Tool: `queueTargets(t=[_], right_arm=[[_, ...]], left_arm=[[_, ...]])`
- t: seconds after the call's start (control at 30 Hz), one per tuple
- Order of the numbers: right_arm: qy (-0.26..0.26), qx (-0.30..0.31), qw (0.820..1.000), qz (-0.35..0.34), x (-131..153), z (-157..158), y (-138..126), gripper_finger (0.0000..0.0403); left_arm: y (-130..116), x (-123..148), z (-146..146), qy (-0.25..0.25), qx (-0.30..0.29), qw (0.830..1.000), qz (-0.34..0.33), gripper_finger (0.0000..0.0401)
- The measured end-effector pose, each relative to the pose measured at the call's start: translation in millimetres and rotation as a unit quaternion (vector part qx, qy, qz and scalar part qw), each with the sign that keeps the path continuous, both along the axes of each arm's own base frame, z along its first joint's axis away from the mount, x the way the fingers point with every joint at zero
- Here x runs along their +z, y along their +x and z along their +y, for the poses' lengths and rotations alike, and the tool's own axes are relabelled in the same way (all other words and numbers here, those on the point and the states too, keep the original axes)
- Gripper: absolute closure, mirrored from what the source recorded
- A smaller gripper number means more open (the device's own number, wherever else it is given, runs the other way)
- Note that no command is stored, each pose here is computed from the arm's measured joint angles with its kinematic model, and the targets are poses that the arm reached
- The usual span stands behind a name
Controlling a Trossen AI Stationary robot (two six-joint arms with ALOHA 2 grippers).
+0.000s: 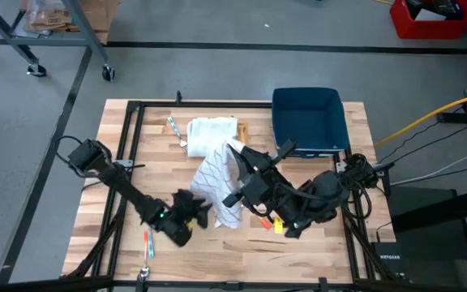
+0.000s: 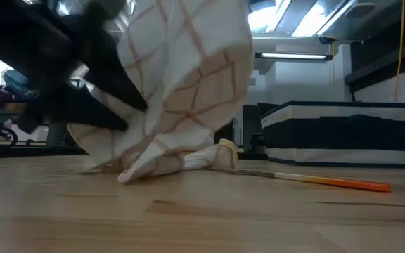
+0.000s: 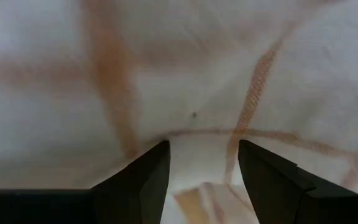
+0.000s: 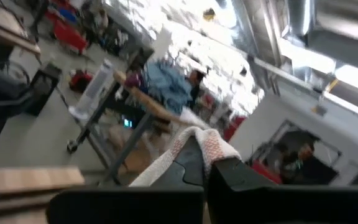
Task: Fold towel
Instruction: Fold the white patterned towel
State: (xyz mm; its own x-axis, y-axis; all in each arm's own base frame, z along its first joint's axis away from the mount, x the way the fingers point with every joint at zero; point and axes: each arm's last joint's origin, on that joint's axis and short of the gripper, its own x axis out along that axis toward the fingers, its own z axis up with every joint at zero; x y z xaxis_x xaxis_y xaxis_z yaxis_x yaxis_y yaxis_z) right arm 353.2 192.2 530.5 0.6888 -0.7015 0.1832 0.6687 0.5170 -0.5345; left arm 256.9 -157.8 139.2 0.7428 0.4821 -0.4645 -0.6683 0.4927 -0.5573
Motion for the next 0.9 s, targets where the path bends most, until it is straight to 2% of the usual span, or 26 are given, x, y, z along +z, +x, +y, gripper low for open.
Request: queueTargets(t=[0.07,0.13,0.27,0.5,0.6,0.9], right_arm=[[0.019,-0.012,1.000,0.010,-1.6,6.4,-4.6,0.0403],[0.028,0.002,1.000,0.003,-2.9,15.7,-9.2,0.0403],[0.041,0.029,0.999,-0.008,-5.7,33.6,-17.0,0.0403],[0.087,0.055,0.994,-0.030,-15.8,49.4,-18.4,0.0402],[0.122,0.068,0.989,-0.052,-22.5,54.9,-16.6,0.0402],[0.183,0.121,0.972,-0.086,-43.1,62.9,-3.1,0.0402]], left_arm=[[4.2,-2.3,14.4,-0.003,0.035,0.999,0.009,0.0219],[8.1,-3.8,27.5,-0.005,0.066,0.998,0.014,0.0219],[18.8,-0.1,48.7,0.003,0.094,0.995,0.015,0.0219],[33.8,17.6,81.5,0.045,0.100,0.994,0.022,0.0219],[37.9,26.9,95.4,0.069,0.097,0.992,0.030,0.0219],[28.6,73.9,135.1,0.152,0.095,0.982,0.056,0.0219]])
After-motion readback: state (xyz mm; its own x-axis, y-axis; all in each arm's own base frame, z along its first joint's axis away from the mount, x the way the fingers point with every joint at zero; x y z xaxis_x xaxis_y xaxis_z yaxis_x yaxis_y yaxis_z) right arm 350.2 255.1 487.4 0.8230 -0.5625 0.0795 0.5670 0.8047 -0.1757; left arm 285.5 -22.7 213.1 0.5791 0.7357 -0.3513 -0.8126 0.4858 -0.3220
